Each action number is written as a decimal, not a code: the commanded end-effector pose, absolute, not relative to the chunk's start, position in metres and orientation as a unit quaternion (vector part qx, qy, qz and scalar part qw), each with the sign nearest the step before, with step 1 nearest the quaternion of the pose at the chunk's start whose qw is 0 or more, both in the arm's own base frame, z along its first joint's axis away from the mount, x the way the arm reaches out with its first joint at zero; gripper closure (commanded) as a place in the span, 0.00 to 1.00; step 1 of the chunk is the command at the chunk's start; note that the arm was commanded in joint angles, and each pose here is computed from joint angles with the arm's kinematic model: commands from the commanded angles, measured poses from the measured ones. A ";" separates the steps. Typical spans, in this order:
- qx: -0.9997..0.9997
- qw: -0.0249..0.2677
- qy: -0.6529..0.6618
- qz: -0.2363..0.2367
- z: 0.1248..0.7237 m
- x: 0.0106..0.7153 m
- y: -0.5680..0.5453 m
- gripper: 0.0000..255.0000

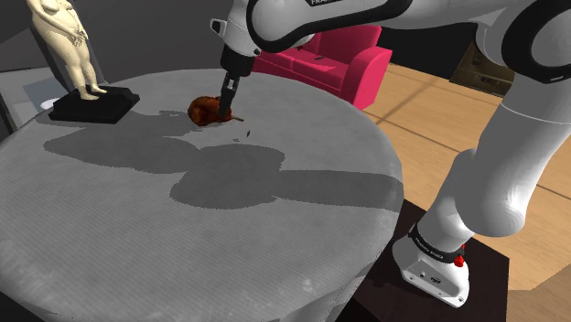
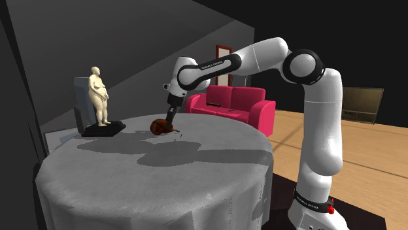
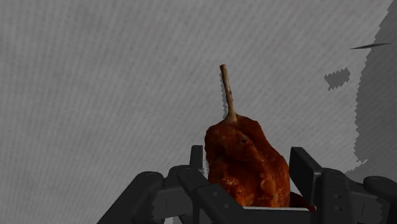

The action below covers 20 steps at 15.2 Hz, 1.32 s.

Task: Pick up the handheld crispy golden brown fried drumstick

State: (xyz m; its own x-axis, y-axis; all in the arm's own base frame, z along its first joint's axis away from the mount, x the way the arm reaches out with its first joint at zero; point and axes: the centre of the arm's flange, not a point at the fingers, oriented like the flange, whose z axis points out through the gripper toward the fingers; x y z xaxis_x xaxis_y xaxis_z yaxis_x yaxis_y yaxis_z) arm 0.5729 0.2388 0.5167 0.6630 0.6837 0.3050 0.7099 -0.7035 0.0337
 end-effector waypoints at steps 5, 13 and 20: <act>-0.911 0.044 -0.383 -0.147 0.526 0.572 0.240 1.00; -0.911 0.044 -0.383 -0.147 0.568 0.572 0.240 1.00; -0.911 0.044 -0.383 -0.147 0.595 0.572 0.240 1.00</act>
